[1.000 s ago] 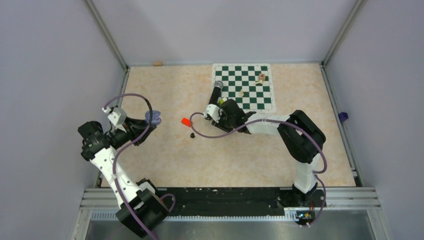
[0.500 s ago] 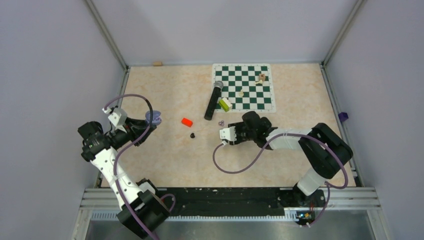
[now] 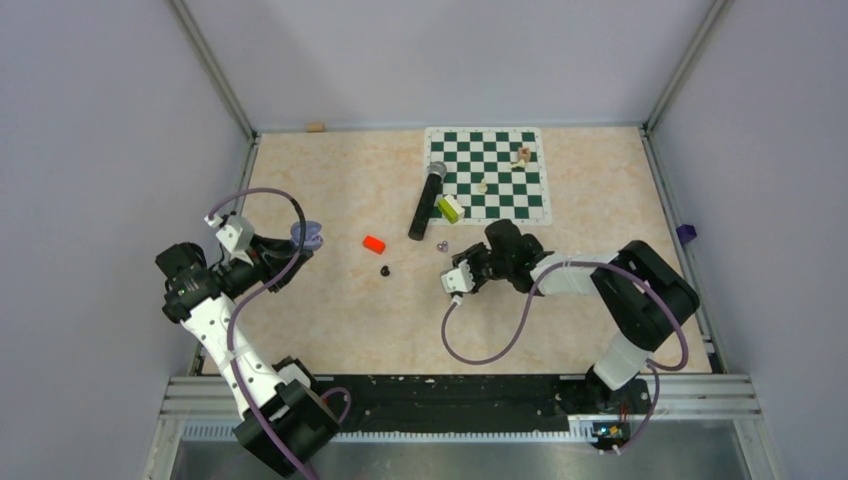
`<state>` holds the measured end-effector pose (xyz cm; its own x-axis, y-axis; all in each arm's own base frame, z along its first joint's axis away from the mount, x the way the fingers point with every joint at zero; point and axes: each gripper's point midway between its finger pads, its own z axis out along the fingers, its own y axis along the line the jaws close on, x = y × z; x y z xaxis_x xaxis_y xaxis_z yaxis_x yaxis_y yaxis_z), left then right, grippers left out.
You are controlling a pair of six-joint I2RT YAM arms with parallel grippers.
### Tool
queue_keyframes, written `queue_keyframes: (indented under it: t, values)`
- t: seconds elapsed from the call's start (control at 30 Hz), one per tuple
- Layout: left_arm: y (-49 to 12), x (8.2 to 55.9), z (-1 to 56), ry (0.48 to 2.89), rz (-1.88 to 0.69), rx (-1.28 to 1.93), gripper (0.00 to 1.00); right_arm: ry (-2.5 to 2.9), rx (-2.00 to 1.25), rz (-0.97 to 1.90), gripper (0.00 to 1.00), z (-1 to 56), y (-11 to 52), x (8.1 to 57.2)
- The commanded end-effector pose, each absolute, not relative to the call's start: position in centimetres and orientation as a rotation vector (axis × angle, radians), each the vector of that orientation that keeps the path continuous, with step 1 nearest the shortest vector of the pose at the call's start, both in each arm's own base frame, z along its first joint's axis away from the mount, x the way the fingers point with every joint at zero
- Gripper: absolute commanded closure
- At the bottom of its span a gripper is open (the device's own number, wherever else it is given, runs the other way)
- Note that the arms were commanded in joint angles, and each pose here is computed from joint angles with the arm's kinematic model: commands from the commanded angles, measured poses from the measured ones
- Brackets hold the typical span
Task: Insert the wireless bluetooth earbuds into the charging case
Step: Adjust the earbud at the center of the board, then pick up the earbud from the center of the board.
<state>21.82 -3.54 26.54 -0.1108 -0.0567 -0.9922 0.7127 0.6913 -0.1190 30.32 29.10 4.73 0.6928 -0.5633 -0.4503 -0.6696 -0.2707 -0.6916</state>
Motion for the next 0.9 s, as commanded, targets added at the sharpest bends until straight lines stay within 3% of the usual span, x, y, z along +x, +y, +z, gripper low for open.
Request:
queue_keyframes:
  t: [0.0,0.53,0.87]
  values:
    - [-4.7,21.0,29.4,1.408,-0.776,0.585,1.0,0.837,-1.979,0.17,0.67,5.3,30.9,30.8]
    - [-4.7,21.0,29.4,1.409,-0.778,0.584,1.0,0.854,-2.055,0.107,0.68,2.5,31.5,33.0]
    - [-4.6,21.1,29.3,1.41,-0.78,0.581,1.0,0.899,-2.079,0.109,0.74,1.7,31.5,33.4]
